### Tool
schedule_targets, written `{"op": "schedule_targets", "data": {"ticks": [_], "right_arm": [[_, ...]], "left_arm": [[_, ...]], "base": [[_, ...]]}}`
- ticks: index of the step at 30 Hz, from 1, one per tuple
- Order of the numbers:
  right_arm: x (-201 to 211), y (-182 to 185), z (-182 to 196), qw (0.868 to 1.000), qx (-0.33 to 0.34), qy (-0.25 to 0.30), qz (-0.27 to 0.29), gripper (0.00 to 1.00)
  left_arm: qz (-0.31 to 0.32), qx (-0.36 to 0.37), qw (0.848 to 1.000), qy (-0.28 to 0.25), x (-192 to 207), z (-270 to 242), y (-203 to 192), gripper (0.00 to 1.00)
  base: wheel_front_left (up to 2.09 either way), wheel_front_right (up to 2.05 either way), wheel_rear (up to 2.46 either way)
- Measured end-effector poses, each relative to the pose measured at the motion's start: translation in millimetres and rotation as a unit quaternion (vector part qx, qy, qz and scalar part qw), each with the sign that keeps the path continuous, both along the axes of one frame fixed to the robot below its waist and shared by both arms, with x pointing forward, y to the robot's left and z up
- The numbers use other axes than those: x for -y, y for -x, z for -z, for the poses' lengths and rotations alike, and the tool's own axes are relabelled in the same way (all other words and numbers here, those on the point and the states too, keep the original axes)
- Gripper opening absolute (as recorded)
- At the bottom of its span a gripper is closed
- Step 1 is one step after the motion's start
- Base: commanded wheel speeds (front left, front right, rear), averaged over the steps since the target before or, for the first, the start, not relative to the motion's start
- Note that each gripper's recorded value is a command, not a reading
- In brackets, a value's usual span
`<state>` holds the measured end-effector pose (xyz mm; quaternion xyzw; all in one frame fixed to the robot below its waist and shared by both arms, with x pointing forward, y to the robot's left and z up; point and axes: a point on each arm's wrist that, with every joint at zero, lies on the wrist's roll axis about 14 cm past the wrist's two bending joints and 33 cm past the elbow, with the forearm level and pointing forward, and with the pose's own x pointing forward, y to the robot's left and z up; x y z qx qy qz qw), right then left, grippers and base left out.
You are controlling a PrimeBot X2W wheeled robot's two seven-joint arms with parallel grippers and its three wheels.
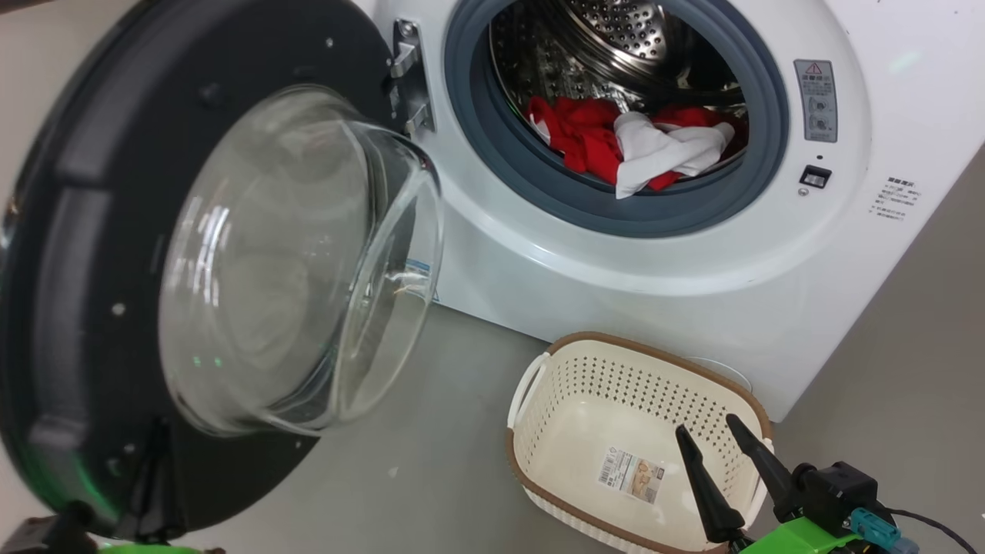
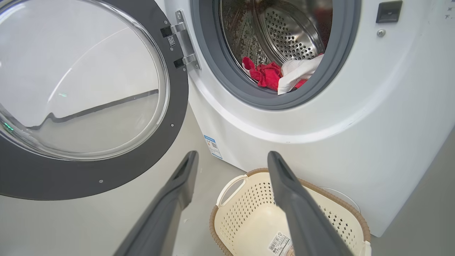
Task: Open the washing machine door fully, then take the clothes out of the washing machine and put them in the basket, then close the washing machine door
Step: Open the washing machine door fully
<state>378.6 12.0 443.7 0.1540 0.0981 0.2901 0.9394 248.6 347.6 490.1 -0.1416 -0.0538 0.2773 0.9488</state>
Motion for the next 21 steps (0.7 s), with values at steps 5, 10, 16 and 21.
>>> {"op": "schedule_targets", "data": {"ticks": [5,10,16,21], "right_arm": [[4.8,-4.5,1.4,1.0,-0.001,0.0,0.008,1.0],[10.6,-7.9,6.4,1.0,-0.004,0.005,0.014,1.0],[13.9,-11.0,11.8,1.0,-0.011,0.006,0.019,1.0],[15.6,-17.5,13.3,1.0,-0.009,0.007,0.022,1.0]], "left_arm": [[-0.018,-0.009,1.0,-0.008,-18.7,0.8,-1.9,0.0],[-0.037,-0.016,0.999,-0.013,-36.0,0.2,-5.2,0.0],[-0.065,-0.015,0.998,-0.015,-58.3,-4.0,-8.9,0.0],[-0.083,-0.023,0.996,-0.02,-73.9,-4.9,-11.9,0.0]], "base": [[0.0,0.0,0.0],[0.0,0.0,0.0],[0.0,0.0,0.0],[0.0,0.0,0.0]]}}
